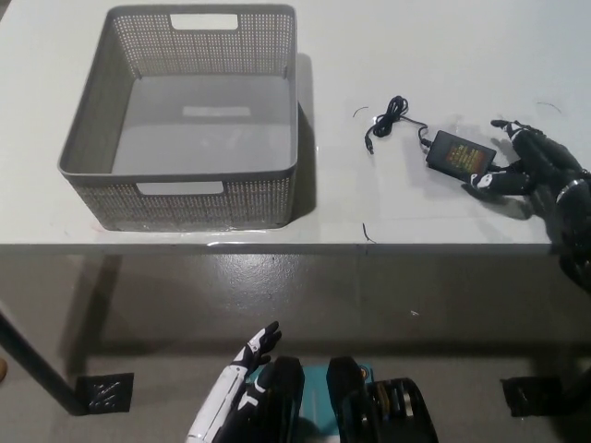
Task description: Use the right hand to pick up a black power cord and place it into a container on the left hand side
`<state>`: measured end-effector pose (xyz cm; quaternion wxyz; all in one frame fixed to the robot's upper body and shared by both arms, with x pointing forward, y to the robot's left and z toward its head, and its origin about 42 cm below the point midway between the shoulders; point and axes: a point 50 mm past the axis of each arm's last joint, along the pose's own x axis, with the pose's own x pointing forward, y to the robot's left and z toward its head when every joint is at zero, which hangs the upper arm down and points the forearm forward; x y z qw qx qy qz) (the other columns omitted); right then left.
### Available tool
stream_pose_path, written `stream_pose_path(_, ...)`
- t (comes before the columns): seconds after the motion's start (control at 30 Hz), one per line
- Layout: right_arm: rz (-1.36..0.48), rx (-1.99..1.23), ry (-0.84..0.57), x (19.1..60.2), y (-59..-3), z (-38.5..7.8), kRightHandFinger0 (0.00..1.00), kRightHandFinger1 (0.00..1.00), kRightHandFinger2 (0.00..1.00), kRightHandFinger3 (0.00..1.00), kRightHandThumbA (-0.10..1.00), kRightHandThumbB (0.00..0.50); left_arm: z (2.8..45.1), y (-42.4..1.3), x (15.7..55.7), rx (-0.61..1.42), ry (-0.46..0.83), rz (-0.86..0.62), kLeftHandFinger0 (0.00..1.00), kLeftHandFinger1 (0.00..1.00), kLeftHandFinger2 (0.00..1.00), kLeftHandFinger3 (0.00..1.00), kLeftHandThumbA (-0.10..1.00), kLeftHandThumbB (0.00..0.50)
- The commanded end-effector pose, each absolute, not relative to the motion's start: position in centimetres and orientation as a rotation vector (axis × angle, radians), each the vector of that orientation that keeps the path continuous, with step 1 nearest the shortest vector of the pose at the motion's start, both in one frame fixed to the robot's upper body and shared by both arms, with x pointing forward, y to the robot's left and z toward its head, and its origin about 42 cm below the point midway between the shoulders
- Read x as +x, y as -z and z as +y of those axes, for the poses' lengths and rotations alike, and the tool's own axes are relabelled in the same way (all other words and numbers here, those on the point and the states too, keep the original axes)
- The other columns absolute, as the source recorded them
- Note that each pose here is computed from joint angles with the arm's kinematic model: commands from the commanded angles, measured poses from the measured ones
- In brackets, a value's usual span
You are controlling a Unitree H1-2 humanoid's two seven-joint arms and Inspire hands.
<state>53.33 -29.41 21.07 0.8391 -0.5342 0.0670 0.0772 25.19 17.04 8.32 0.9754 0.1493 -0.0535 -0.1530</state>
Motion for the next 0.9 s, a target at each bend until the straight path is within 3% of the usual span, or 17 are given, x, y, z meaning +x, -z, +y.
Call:
stream_pose_path(0.0, 0.037, -1.136, -0.152, 55.7, -26.0, -28.5, 1.00, 1.00, 1.00, 1.00, 0.81, 0.500, 16.6, -9.6, 26.0, 0.300, 0.326, -0.160, 1.00, 1.00, 1.00, 1.00, 1.00, 0.152)
stream_pose_path(0.3, 0.055, -1.119, -0.149, 56.1, -25.9, -28.4, 1.00, 1.00, 1.00, 1.00, 0.81, 0.500, 16.6, -10.2, 26.7, 0.321, 0.353, -0.159, 1.00, 1.00, 1.00, 1.00, 1.00, 0.176)
stream_pose_path(0.87, 0.082, -1.118, -0.168, 56.9, -25.7, -27.5, 1.00, 1.00, 1.00, 1.00, 0.83, 0.500, 16.3, -10.9, 27.6, 0.323, 0.373, -0.182, 1.00, 1.00, 1.00, 1.00, 1.00, 0.157)
